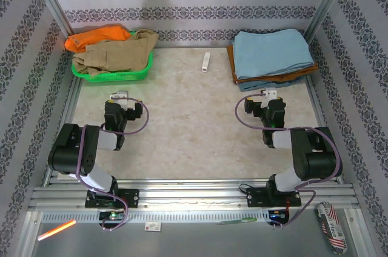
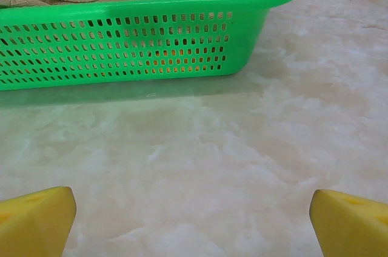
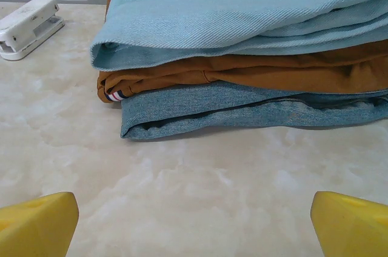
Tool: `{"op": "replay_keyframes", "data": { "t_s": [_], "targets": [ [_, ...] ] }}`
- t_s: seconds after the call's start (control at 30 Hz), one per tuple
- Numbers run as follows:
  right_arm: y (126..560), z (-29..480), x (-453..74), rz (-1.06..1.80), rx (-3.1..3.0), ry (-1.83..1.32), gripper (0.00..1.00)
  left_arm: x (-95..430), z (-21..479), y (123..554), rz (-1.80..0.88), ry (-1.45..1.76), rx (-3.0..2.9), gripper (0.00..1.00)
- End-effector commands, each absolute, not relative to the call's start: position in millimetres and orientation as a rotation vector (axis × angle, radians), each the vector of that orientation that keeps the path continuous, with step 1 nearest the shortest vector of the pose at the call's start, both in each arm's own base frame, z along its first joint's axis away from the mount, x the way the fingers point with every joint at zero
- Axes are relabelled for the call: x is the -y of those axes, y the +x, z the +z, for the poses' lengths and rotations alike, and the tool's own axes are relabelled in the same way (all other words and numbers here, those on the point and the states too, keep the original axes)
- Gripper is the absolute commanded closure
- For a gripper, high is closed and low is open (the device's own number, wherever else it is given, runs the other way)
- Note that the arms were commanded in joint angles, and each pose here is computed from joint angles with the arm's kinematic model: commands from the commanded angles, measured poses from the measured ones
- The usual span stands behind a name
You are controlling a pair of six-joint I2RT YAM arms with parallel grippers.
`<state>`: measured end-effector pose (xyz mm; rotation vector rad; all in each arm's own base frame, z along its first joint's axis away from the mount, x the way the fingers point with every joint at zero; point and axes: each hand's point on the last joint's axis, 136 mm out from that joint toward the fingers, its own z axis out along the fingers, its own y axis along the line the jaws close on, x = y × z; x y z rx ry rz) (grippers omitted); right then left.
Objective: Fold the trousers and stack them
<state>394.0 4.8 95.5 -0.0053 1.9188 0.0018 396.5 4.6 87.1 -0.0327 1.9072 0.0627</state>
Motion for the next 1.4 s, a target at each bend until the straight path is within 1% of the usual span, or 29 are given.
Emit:
{"op": "replay_keyframes", "data": {
  "t_s": [0.0, 1.13, 1.37],
  "targets": [
    [397, 105, -9, 0.008, -1.886, -0.019, 0.02, -6, 88, 400, 0.069, -0.014, -1.907, 0.01],
    [397, 105, -8, 0.024, -1.889, -0.01, 0.02, -6, 88, 399, 0.066, -0.014, -1.909, 0.01],
    [399, 104, -2, 0.012, -1.895, 0.024, 0.02, -27, 92, 397, 0.159, -0.136, -1.89, 0.01]
  ]
}}
